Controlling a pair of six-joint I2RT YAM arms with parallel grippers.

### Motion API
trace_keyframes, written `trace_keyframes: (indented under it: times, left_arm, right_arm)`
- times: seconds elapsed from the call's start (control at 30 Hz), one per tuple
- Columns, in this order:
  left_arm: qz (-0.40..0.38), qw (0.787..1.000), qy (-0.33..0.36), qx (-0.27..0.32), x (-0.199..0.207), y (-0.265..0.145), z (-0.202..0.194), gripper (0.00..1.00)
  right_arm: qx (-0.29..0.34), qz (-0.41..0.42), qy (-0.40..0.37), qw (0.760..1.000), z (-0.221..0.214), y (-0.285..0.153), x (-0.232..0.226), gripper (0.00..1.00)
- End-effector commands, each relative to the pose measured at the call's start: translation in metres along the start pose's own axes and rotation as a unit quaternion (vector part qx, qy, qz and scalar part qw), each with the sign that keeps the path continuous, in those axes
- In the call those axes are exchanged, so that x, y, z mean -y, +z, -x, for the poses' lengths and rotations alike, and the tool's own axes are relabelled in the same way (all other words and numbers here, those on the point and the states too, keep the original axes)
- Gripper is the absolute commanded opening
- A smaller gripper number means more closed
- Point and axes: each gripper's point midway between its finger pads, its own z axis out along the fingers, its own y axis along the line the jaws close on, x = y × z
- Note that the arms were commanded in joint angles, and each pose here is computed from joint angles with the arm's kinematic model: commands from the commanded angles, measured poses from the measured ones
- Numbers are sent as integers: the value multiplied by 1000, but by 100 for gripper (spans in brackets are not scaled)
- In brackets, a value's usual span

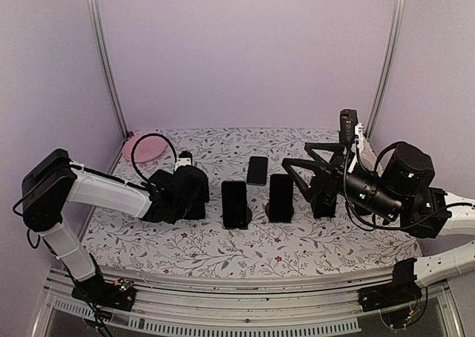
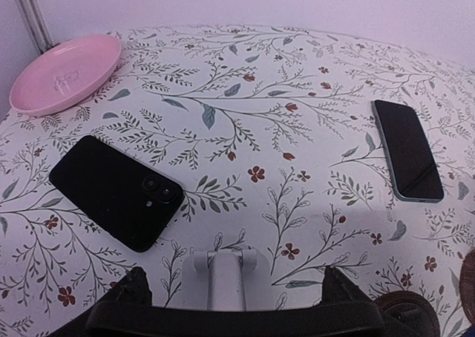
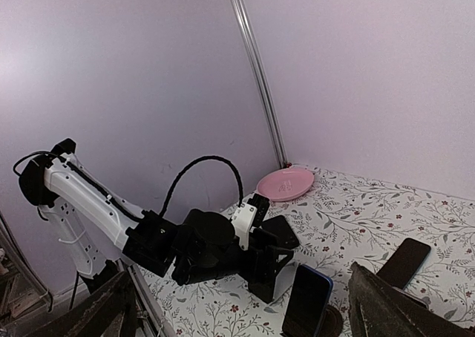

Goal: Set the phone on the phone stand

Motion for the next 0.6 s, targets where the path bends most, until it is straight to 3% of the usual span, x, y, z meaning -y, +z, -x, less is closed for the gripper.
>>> trace_keyframes:
  times: [0.0,0.2,0.47,0.57]
  left_arm:
    - [-19,1000,-11,9,10,-10,8,58]
    - [-19,1000,-11,13,10,-13,11,70]
    - [-15,1000,-12,16,9,-17,15,95]
    - [-13,1000,-13,18,8,-19,17,97]
  right_arm:
    - [3,4,3,1000,-2,1,0,99]
    - [3,4,3,1000,-1,2,0,99]
    - [3,6,2,1000,0,3,-1,99]
    - [2,6,1,1000,-1,3,-2,99]
